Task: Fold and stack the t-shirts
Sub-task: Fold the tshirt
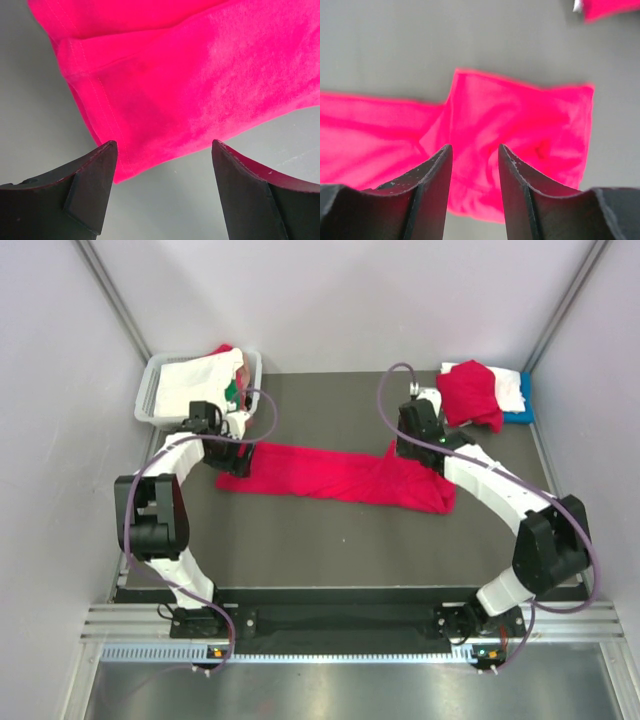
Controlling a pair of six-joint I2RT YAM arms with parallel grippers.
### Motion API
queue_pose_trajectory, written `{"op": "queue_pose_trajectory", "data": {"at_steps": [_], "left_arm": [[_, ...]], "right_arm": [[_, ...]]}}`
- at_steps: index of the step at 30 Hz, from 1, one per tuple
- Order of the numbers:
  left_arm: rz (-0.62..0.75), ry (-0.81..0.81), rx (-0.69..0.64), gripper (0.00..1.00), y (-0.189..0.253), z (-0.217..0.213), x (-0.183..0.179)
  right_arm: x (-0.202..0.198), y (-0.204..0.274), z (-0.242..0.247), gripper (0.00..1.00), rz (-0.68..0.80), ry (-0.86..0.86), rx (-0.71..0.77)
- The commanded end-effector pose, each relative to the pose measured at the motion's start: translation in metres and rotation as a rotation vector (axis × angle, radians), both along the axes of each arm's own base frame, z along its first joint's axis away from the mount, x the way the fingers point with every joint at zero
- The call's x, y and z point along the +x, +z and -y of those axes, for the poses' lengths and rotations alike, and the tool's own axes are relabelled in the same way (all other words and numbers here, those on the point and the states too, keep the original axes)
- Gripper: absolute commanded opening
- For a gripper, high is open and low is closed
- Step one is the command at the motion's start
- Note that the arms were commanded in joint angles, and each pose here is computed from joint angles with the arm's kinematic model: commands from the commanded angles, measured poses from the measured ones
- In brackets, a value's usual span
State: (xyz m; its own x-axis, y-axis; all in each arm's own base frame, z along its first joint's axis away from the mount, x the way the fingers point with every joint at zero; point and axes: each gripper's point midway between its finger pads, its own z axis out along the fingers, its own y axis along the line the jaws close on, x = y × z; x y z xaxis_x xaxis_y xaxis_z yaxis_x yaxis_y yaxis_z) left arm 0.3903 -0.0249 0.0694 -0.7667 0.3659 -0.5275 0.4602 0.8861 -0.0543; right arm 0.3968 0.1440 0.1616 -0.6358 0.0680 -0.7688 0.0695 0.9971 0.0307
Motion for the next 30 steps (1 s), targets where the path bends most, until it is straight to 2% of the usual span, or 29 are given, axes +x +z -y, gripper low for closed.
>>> {"op": "queue_pose_trajectory", "data": {"at_steps": [1,6,12,17,23,30], "left_arm": [[0.125,-0.005,-0.025,0.81,0.034,0.004,0.036],[0.147,-0.008,0.000,0.81,0.031,-0.001,0.074],[0.101,-0.025,0.018,0.80,0.006,-0.003,0.090],[0.047,-0.049,0.008,0.80,-0.012,0.000,0.064],[0.024,-0.062,0.021,0.79,-0.020,-0.001,0.041],[0.064,-0.061,0.031,0.79,0.003,-0.003,0.045]], "right_arm": [[-0.045,-0.042,-0.010,0.42,-0.128,0.026,0.051],[-0.068,-0.073,-0.007,0.41,-0.202,0.024,0.060],[-0.061,-0.065,-0.003,0.41,-0.180,0.007,0.037],[-0.054,-0.053,-0.001,0.41,-0.153,0.002,0.016],[-0.054,-0.062,-0.003,0.41,-0.173,0.003,0.014],[-0.054,-0.088,-0.001,0.47,-0.219,-0.004,-0.024]]}}
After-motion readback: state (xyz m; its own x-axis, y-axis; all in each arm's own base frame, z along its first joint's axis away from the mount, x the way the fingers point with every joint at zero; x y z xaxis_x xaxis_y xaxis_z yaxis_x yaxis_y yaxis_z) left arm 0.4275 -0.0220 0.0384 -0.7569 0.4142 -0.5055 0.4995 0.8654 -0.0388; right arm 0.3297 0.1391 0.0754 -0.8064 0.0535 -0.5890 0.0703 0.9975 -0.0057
